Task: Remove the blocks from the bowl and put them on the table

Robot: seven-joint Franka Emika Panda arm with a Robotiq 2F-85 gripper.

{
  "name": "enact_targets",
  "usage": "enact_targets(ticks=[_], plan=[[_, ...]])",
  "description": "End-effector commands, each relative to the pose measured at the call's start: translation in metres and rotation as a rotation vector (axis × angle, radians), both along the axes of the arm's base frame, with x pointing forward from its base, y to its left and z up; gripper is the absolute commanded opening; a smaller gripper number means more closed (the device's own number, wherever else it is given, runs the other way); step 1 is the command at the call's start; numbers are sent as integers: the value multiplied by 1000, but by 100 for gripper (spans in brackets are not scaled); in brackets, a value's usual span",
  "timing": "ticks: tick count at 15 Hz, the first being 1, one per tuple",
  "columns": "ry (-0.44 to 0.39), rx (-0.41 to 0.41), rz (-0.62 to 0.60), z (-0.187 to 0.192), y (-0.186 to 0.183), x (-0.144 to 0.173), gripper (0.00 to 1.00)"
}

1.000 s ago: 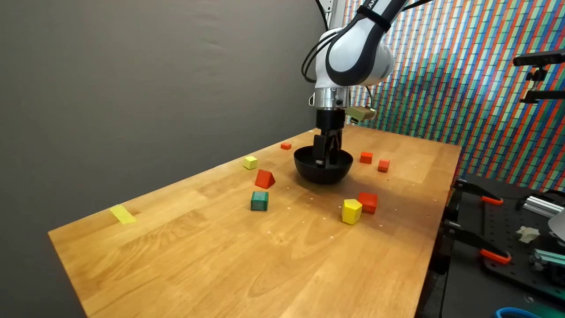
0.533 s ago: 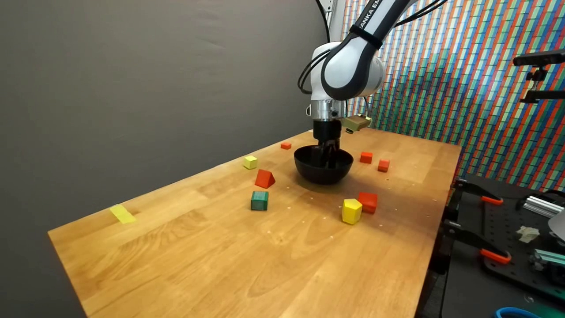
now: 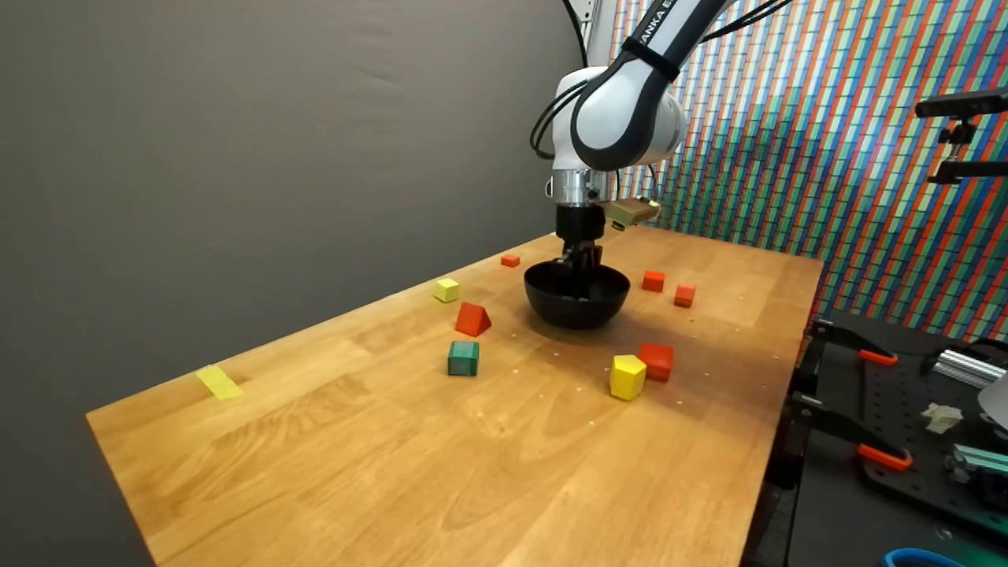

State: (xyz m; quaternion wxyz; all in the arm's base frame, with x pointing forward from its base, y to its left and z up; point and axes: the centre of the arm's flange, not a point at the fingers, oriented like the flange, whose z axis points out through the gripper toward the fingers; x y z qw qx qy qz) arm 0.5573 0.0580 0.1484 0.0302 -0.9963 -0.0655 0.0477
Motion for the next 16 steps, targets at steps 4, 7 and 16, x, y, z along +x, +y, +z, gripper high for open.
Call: enact_targets(ticks=[4,7,16], plan=[[-159,-46,-102,74,-32,-24,18],[-292,-81,-188,122,-67,-47,18],[-298,-97,-400,93,-179,-59,18]])
